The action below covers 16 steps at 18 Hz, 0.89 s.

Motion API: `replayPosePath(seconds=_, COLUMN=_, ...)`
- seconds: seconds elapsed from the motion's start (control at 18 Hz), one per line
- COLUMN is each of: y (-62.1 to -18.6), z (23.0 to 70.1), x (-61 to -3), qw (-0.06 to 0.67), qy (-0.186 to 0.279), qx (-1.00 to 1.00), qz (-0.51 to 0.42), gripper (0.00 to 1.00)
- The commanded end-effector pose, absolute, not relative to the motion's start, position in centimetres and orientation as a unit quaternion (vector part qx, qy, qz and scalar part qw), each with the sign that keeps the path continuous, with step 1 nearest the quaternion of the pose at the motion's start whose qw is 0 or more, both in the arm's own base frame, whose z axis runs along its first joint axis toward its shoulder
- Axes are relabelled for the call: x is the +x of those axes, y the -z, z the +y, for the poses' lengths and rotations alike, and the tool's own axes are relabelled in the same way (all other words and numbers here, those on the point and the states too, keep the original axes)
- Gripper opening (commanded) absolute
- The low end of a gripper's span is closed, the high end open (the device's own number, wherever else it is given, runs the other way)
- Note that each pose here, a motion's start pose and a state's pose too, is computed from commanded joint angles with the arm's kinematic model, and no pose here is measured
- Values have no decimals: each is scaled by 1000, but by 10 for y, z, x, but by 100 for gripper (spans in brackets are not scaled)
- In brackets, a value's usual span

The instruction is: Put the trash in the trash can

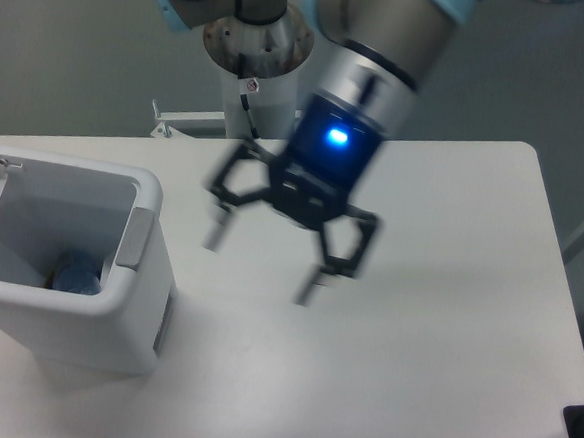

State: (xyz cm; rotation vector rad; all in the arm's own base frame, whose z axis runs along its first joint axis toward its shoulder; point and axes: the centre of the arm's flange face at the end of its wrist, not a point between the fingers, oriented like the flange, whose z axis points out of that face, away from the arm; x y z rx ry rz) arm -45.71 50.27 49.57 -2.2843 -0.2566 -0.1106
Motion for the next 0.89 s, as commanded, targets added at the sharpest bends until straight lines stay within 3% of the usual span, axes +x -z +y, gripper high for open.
replayPosePath(seconds=0.28, y=-442, z=484, x=-490, qw=313, qy=-23, qx=-942, qz=-119, gripper=100)
replayPosePath(seconds=0.61, y=-398, z=457, x=-516, qw=176, qy=-111, qx=-975, qz=-76, gripper=100)
replayPosePath(seconds=0.89, y=-377, z=454, x=-528, qw=99, qy=-96, qx=-990, qz=-40, gripper=100)
